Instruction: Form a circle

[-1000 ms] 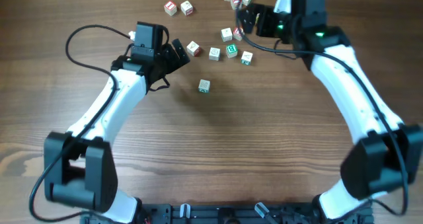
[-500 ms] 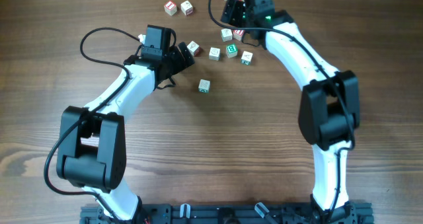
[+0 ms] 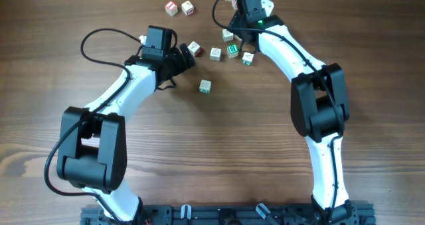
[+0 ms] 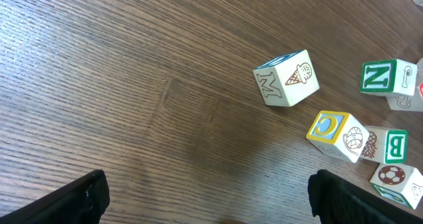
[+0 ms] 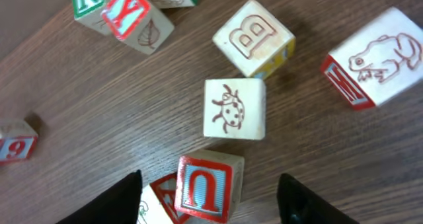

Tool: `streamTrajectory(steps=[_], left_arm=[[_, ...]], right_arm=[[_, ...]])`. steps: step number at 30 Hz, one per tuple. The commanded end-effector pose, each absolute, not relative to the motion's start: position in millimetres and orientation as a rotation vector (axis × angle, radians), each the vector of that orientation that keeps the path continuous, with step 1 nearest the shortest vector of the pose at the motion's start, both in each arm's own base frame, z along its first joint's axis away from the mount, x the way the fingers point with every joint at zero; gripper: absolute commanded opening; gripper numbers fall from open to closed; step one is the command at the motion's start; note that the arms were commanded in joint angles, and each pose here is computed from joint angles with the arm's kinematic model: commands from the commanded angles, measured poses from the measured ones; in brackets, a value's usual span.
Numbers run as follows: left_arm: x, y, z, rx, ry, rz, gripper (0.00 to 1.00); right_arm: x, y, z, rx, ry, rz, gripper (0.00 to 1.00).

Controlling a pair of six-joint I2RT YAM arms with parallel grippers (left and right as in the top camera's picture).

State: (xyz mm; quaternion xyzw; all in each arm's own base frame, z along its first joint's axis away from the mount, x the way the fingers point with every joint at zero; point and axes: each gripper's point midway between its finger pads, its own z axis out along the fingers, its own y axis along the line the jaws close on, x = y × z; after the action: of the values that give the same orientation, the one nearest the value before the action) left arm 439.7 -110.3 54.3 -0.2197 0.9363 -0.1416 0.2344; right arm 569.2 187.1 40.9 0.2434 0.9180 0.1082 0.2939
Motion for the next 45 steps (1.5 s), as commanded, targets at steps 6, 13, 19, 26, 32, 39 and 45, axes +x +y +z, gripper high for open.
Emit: streamTrajectory(steps=[6, 13, 19, 26, 32, 39, 45], left_arm=[[436.3, -113.0, 49.3, -0.611, 2.585, -0.396, 1.0], [436.4, -113.0, 49.4, -0.611, 2.584, -0.396, 1.0], [436.9, -113.1, 49.7, -0.61, 2.582, -0.398, 1.0], [437.5, -113.3, 50.1, -0.609, 2.579, -0.399, 1.0], [437.4, -113.6, 50.1, -0.61, 2.58, -0.405, 1.0], [432.0, -88.5, 44.0, -0.693, 2.605, -0.363, 1.0], [423.4, -56.8, 37.1, -0.91, 2.603, -0.334, 1.0]], right_arm=[[570.1, 185.5, 11.6, 0.709, 2.456, 0.251, 0.63], [571.9, 186.2, 9.2, 0.657, 2.463, 0.239, 0.41], [564.5, 183.7, 10.9, 0.613, 2.512, 0.197, 0.31], [548.1, 178.5, 117.3, 0.463, 2.481, 0.203, 0.31], [492.8, 179.8, 171.1, 0.463, 2.579, 0.27, 0.31], [429.7, 216.1, 115.2, 0.463, 2.799, 0.222, 0.3], [405.0, 257.2, 55.8, 0.458, 2.799, 0.281, 0.32]])
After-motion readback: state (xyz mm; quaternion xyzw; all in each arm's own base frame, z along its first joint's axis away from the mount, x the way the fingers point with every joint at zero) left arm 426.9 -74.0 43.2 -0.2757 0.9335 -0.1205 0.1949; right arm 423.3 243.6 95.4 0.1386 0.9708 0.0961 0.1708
